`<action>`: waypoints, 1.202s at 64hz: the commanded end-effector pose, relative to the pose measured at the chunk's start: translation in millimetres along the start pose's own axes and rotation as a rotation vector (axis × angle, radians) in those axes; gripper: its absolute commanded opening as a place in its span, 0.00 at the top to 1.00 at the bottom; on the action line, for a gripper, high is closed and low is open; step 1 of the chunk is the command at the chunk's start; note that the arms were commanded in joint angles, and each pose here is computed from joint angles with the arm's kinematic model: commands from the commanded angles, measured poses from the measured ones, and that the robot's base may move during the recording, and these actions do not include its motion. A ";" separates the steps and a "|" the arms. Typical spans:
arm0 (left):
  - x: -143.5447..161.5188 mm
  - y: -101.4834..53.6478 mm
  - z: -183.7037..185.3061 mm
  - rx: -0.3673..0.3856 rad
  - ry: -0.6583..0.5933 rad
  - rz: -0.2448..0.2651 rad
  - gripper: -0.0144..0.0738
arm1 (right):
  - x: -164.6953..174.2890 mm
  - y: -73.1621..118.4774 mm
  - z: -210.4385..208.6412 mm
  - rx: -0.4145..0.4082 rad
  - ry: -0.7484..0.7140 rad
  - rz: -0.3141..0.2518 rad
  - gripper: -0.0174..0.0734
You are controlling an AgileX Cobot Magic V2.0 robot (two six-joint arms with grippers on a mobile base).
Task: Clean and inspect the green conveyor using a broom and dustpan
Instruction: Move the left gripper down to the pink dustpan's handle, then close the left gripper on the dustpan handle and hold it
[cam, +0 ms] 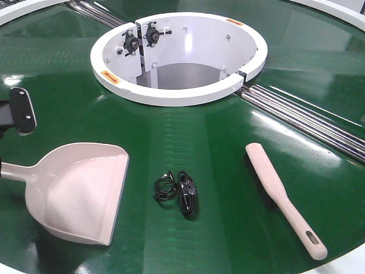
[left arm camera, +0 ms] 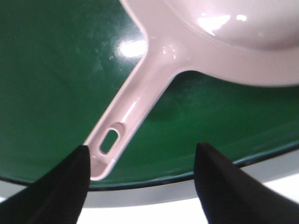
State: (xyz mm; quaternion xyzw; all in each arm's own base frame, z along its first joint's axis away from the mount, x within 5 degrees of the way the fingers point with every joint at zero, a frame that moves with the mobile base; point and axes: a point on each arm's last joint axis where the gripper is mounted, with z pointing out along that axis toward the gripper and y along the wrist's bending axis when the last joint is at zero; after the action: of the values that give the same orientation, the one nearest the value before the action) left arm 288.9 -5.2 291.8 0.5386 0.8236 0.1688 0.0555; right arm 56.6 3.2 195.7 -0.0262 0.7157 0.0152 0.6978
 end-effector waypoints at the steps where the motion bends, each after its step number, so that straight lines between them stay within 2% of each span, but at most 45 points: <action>1: -0.1 11.2 -17.2 -0.124 -0.046 0.097 0.33 | -6.5 0.1 -1.0 -0.001 -0.084 -0.014 0.82; 6: -3.4 13.9 -10.5 -0.121 -0.045 0.106 0.33 | -6.5 0.1 -1.0 -0.001 -0.084 -0.014 0.82; 13: -6.6 13.1 2.9 -0.056 -0.016 0.114 0.33 | -6.5 0.1 -1.0 -0.001 -0.084 -0.014 0.82; 18: -8.2 13.5 9.0 -0.037 -0.003 0.120 0.33 | -6.5 0.1 -1.0 -0.001 -0.084 -0.014 0.82; 31: -10.1 13.8 14.3 -0.021 0.001 0.197 0.31 | -6.5 0.1 -1.0 -0.001 -0.084 -0.014 0.82; 55: -17.6 16.8 36.9 0.021 0.021 0.247 0.28 | -6.5 0.1 -1.0 -0.001 -0.084 -0.014 0.82; 69: -21.9 22.0 45.9 -0.013 0.019 0.266 0.26 | -6.5 0.1 -1.0 -0.001 -0.084 -0.014 0.82; 77: -24.3 22.8 54.8 0.001 0.028 0.278 0.26 | -6.4 0.1 -0.9 -0.001 -0.083 -0.014 0.82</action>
State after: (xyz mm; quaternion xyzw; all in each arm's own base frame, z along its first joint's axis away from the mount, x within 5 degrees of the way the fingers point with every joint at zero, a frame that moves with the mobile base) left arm 329.6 -7.7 231.4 0.6453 0.7476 0.1572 -0.0043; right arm 56.6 3.2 195.7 -0.0262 0.7157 0.0152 0.6978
